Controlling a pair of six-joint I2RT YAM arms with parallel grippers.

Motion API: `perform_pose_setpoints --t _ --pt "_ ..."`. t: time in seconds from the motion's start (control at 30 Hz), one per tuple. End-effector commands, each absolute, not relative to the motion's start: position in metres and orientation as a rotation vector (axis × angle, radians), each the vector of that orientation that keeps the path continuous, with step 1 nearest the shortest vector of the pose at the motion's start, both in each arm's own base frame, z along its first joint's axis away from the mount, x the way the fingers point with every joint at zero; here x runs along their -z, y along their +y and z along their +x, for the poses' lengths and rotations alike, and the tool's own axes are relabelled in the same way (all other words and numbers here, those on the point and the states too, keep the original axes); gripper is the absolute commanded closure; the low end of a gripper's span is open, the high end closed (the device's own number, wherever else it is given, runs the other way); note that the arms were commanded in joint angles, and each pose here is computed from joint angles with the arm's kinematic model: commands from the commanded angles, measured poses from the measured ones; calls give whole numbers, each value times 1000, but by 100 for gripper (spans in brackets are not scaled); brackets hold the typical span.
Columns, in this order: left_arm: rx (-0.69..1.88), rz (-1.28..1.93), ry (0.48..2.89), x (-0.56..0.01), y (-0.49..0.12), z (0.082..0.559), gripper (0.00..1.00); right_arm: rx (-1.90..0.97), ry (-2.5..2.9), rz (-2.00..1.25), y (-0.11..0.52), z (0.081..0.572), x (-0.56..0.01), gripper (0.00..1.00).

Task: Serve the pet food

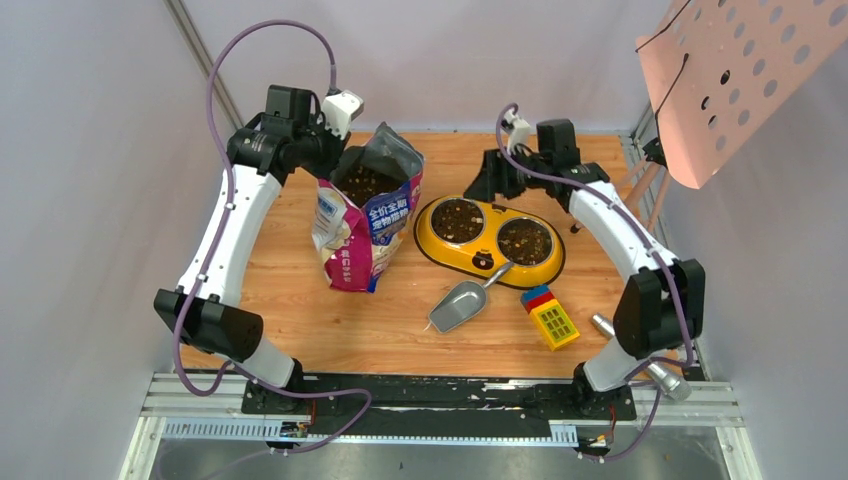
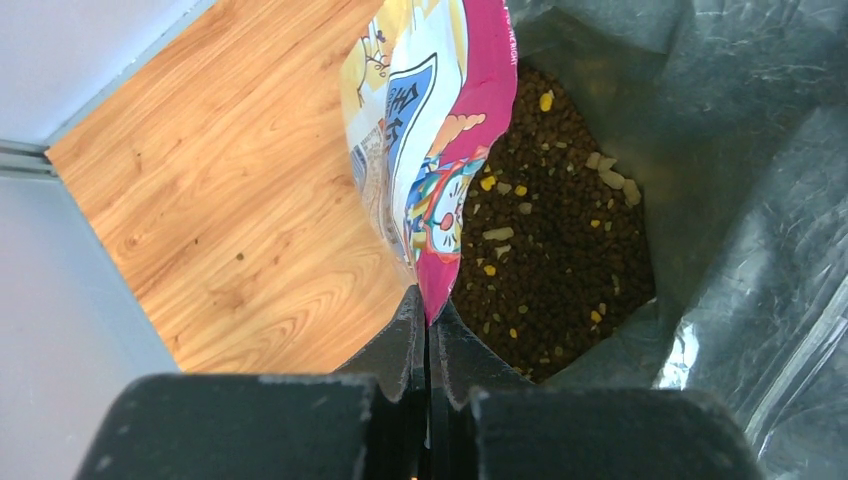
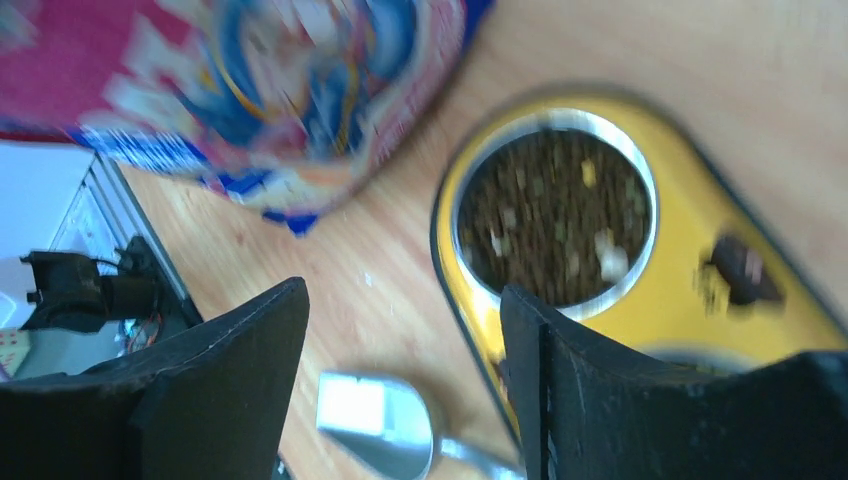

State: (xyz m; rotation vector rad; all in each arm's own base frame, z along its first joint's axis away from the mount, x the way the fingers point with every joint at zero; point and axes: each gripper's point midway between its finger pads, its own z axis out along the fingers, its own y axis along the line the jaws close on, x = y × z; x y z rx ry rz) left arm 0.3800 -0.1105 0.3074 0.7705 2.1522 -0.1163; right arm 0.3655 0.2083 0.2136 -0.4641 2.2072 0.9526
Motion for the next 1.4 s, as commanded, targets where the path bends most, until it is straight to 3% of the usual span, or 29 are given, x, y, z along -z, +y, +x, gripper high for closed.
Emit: perform_pose_setpoints --t 0.0,0.27,0.57,0.7,0.8,0.83,0.87,0.9,0.93,0.97,1.1,1.2,1.37 --pt "250 742 1940 -366 -134 374 100 -964 1866 -684 253 408 -299 28" --pt "382 700 1896 -380 -160 400 100 -999 1680 -836 321 439 -339 26" --pt "456 675 1887 -380 -178 430 100 -911 1729 -766 364 478 -309 26" --pt "505 676 1884 -379 -186 433 100 -901 1769 -629 370 487 -313 37" --pt "532 690 1880 -377 -193 434 100 -844 1829 -442 365 497 -313 58" --pt "541 695 1866 -382 -195 434 96 -837 1846 -386 363 499 -312 67" --pt "548 694 1869 -382 -197 434 82 -840 1869 -330 361 500 -310 77" --pt "541 684 1851 -392 -196 433 57 -851 1889 -288 361 499 -309 86" --pt "528 657 1834 -403 -193 431 49 -863 1901 -258 360 497 -309 91" --pt "513 645 1792 -418 -191 430 36 -877 1910 -241 360 495 -310 92" --pt "413 591 1576 -480 -168 392 12 -911 1932 -204 362 488 -310 94" --pt "369 594 1514 -494 -152 340 9 -921 1943 -143 361 489 -311 97" --pt "450 640 1798 -405 -142 278 9 -928 1938 -120 366 489 -315 98"
